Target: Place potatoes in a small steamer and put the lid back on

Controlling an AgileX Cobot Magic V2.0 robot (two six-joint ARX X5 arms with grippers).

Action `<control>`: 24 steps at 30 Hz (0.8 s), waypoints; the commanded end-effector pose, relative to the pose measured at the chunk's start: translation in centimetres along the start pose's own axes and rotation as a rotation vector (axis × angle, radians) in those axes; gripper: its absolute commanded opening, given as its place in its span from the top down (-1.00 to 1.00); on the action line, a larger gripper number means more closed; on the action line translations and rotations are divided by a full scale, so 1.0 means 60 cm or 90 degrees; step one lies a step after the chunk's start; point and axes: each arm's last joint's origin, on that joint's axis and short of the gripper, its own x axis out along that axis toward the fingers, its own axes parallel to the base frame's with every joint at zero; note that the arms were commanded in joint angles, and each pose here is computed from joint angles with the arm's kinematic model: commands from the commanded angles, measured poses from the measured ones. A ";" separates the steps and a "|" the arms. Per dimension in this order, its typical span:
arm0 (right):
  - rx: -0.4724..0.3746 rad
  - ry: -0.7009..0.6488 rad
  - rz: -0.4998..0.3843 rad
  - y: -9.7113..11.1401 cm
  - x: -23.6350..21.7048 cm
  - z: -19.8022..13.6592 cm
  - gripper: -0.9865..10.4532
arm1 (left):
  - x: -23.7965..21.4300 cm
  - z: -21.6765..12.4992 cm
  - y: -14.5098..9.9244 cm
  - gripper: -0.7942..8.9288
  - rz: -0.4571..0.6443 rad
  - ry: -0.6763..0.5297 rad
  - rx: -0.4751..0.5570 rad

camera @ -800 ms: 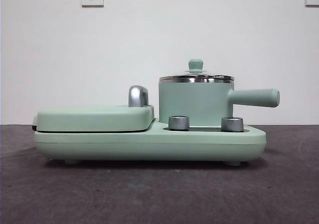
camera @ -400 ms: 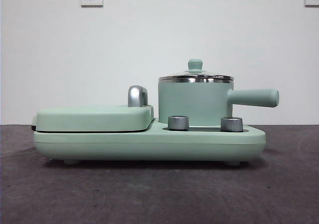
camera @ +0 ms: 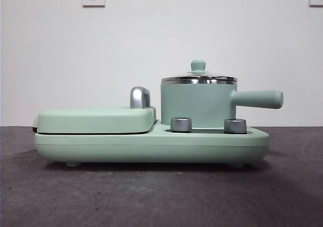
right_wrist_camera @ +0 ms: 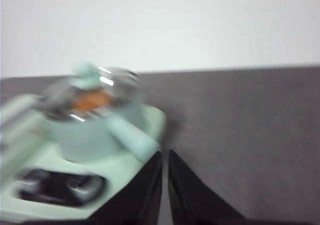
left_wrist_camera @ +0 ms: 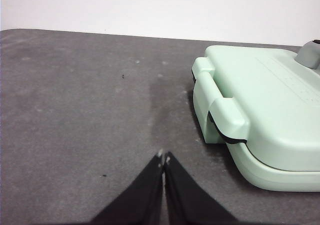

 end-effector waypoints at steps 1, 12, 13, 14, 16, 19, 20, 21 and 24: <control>-0.007 0.005 -0.050 -0.011 0.004 -0.039 0.80 | 0.003 -0.008 0.001 0.82 0.002 0.001 0.002; -0.022 0.006 -0.174 -0.033 0.008 -0.112 0.80 | 0.003 -0.008 0.001 0.82 0.002 0.001 0.002; -0.024 0.014 -0.179 -0.034 0.008 -0.114 0.80 | 0.003 -0.008 0.001 0.82 0.002 0.001 0.002; -0.031 0.020 -0.179 -0.034 0.008 -0.116 0.80 | 0.003 -0.008 0.001 0.82 0.002 0.001 0.002; -0.044 0.022 -0.178 -0.034 0.008 -0.116 0.80 | 0.003 -0.008 0.001 0.82 0.002 0.001 0.002; -0.054 0.024 -0.176 -0.034 0.008 -0.116 0.80 | 0.003 -0.008 0.001 0.82 0.002 0.001 0.002; -0.060 0.024 -0.176 -0.034 0.008 -0.116 0.80 | 0.003 -0.008 0.001 0.82 0.002 0.001 0.002; -0.064 0.025 -0.176 -0.034 0.008 -0.116 0.80 | 0.003 -0.008 0.001 0.82 0.002 0.001 0.002; -0.065 0.023 -0.176 -0.034 0.008 -0.115 0.80 | 0.003 -0.008 0.001 0.82 0.002 0.001 0.002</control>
